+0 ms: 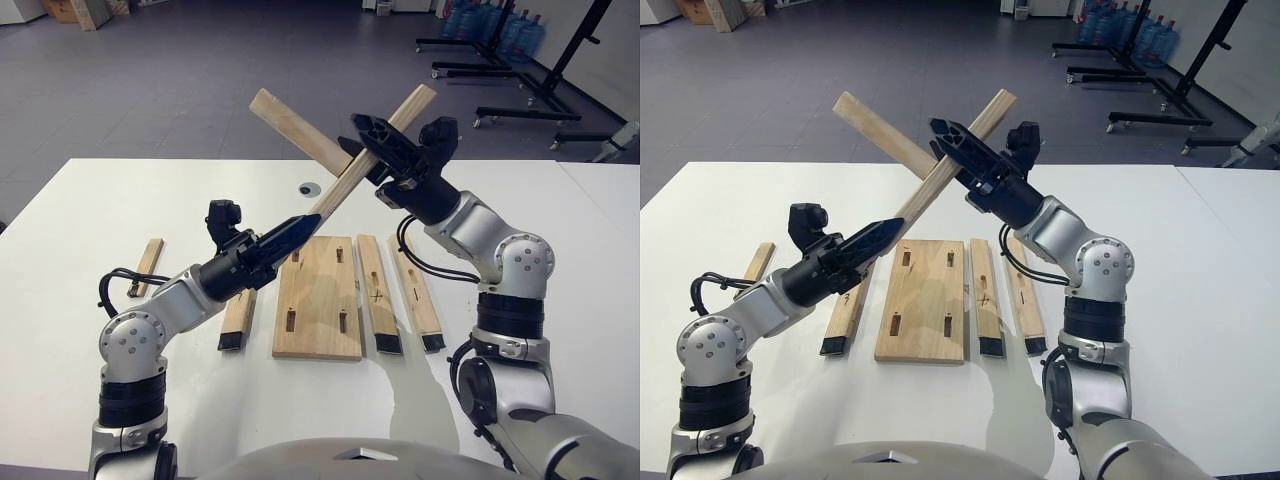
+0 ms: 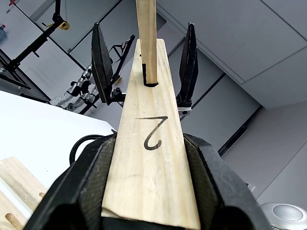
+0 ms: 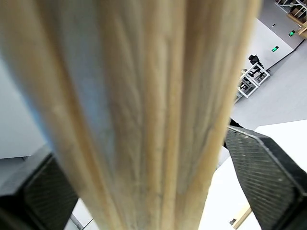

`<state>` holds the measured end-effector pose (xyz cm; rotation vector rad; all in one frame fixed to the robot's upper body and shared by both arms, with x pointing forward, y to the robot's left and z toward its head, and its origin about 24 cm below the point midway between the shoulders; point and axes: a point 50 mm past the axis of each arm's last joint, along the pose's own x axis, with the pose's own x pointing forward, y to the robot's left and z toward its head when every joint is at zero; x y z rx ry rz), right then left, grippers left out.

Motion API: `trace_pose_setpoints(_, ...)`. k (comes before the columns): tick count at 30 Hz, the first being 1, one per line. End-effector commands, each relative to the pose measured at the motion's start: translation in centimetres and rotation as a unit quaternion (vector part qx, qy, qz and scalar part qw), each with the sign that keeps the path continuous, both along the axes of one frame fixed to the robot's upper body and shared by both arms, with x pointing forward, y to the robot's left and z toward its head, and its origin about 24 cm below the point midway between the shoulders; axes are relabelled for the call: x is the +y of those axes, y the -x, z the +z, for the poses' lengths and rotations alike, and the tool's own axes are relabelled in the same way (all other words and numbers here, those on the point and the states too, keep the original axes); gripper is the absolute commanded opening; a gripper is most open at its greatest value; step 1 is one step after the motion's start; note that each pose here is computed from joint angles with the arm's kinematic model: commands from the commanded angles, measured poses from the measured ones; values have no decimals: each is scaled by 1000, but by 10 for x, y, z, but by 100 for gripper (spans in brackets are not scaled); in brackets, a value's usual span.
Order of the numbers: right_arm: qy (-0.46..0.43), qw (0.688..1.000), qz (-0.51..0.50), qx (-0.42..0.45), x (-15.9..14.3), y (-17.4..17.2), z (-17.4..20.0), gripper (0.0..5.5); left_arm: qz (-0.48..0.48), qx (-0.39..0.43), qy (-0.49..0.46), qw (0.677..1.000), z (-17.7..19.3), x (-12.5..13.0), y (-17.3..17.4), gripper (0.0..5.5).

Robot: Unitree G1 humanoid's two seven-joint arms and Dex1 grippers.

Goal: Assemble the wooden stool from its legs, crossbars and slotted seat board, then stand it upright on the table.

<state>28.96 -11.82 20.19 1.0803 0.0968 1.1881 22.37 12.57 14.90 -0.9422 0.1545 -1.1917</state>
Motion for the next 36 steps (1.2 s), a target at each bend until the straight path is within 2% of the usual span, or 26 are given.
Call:
trace_pose_setpoints(1,8,1000,-9,4,0,1,-2,382,-1,-3,-1,1000,2,-1,1,202)
trace_pose_setpoints(7,10,1000,-10,8,0,3,-5,260,-1,-5,-2,1000,3,-1,0,202)
trace_pose_setpoints(10,7,1000,-14,6,-2,4,-4,216,-1,-3,-4,1000,2,-1,0,202)
trace_pose_setpoints(19,6,1000,-23,-6,-5,5,1,207,7,-3,-18,1000,-2,-1,4,202)
trace_pose_setpoints(20,7,1000,-26,-8,-6,5,1,207,8,-3,-21,1000,-3,-1,4,238)
trace_pose_setpoints(29,30,998,-52,-34,-11,5,2,206,17,6,-27,999,-4,2,4,375)
trace_pose_setpoints(33,47,995,-79,-50,-27,-1,6,206,61,56,-72,994,-24,19,0,437)
trace_pose_setpoints(36,73,990,-98,-72,-40,-7,11,206,123,109,-133,977,-52,37,-7,468)
